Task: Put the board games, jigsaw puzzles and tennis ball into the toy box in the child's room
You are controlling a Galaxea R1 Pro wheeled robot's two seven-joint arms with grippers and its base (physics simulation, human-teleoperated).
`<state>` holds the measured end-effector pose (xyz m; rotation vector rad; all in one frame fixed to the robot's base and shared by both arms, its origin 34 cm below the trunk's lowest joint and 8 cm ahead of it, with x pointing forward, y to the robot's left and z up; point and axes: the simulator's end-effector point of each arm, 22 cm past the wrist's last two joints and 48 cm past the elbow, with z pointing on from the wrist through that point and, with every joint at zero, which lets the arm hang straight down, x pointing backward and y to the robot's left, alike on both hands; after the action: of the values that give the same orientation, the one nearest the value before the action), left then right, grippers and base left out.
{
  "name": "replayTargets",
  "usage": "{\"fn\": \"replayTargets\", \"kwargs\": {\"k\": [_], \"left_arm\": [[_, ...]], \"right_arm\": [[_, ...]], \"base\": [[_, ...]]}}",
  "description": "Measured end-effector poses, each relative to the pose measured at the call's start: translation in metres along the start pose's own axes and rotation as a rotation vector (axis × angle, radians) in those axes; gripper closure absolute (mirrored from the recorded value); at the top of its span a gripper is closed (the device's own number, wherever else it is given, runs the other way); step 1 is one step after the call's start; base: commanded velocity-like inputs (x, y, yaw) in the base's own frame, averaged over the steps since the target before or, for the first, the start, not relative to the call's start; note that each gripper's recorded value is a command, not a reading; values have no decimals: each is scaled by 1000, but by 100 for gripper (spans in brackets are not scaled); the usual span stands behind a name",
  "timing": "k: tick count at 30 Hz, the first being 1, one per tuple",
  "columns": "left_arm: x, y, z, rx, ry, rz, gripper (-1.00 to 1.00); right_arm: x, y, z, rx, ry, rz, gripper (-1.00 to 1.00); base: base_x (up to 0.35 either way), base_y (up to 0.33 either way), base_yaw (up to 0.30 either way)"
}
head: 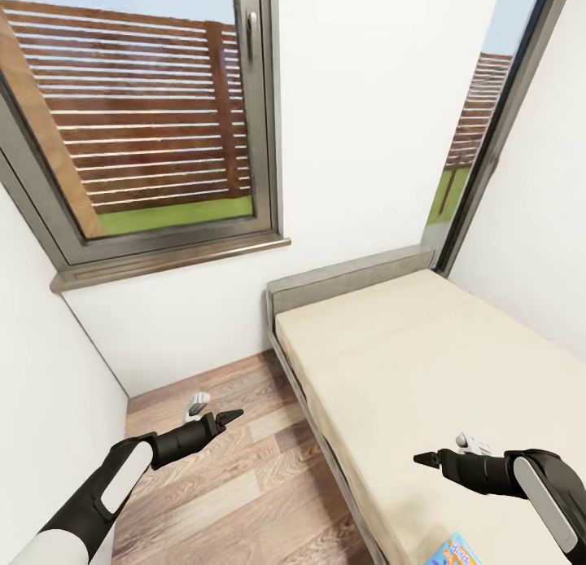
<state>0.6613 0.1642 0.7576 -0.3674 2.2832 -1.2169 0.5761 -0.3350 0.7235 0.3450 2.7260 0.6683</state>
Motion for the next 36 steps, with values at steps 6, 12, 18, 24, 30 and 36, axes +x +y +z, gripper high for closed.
{"fn": "replayTargets", "kwargs": {"k": [6,12,18,24,30,36], "left_arm": [[2,7,4,0,0,0,-100],[5,15,9,0,0,0,-100],[8,22,13,0,0,0,-100],[10,30,17,1,-1,1,-100],[12,36,20,2,-3,2,-100],[12,37,19,-1,-3,1,-100]], "right_arm": [[2,-4,8,0,0,0,-100],[4,-9,15,0,0,0,-100],[6,-13,23,-1,-1,0,-100],[8,-17,31,-2,-2,0,-100],[9,-20,37,-3,-4,-1,-100],[9,-20,37,-3,-4,-1,-100]], "base": [[0,0,-35],[0,0,-166],[0,0,-224],[0,0,-188],[0,0,-120],[0,0,-22]]}}
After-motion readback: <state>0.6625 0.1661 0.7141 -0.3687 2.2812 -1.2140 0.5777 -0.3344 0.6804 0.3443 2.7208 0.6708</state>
